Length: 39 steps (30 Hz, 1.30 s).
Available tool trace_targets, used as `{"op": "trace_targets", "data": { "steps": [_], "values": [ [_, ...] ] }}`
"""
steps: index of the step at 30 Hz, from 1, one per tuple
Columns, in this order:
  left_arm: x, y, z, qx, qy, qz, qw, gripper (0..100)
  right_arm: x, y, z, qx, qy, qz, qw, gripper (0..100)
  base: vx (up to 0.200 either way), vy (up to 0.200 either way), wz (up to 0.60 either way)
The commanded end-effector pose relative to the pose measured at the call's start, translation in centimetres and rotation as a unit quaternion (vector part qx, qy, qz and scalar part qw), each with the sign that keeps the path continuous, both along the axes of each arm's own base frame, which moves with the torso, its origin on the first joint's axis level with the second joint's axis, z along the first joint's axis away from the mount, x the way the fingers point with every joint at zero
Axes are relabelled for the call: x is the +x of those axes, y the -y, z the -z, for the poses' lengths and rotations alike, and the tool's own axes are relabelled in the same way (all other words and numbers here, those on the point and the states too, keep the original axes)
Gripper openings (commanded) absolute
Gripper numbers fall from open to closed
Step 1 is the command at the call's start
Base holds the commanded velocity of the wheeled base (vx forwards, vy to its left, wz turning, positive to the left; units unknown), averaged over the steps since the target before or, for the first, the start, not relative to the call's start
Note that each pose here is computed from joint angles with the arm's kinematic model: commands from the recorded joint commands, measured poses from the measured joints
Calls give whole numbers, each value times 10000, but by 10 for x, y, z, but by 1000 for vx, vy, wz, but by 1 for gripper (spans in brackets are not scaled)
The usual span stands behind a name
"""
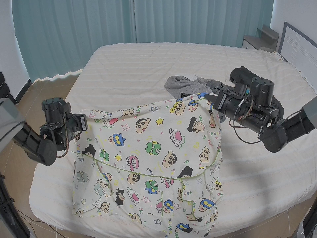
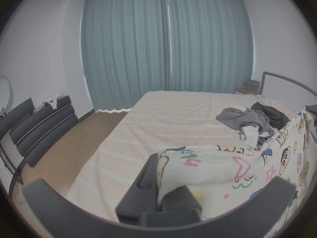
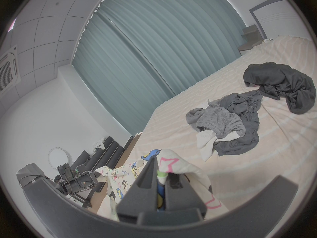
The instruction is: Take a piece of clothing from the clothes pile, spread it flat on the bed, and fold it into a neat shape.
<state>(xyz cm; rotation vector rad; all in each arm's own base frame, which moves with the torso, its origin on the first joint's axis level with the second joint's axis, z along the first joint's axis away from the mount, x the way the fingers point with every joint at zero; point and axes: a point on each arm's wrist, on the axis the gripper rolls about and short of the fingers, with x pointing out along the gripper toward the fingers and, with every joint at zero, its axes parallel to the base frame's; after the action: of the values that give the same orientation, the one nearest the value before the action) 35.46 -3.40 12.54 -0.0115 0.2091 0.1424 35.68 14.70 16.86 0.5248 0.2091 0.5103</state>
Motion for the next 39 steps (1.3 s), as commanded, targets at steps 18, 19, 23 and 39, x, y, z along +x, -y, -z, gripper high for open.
{"op": "trace_targets", "data": {
  "steps": [18,19,23,39],
  "values": [
    [105,4,84,-281,20,-802,9964,100,102,-15,79,420,-522,557,9962,100,0,0,0],
    [108,4,83,-280,72,-877,9957,100,106,-15,73,655,-507,589,9948,100,0,0,0],
    [116,-4,76,-309,348,-1082,9930,100,111,-8,60,1288,-801,725,9858,100,0,0,0],
    [88,-54,34,-326,739,-1197,9895,100,34,59,70,837,-1919,669,9756,100,0,0,0]
  ]
}}
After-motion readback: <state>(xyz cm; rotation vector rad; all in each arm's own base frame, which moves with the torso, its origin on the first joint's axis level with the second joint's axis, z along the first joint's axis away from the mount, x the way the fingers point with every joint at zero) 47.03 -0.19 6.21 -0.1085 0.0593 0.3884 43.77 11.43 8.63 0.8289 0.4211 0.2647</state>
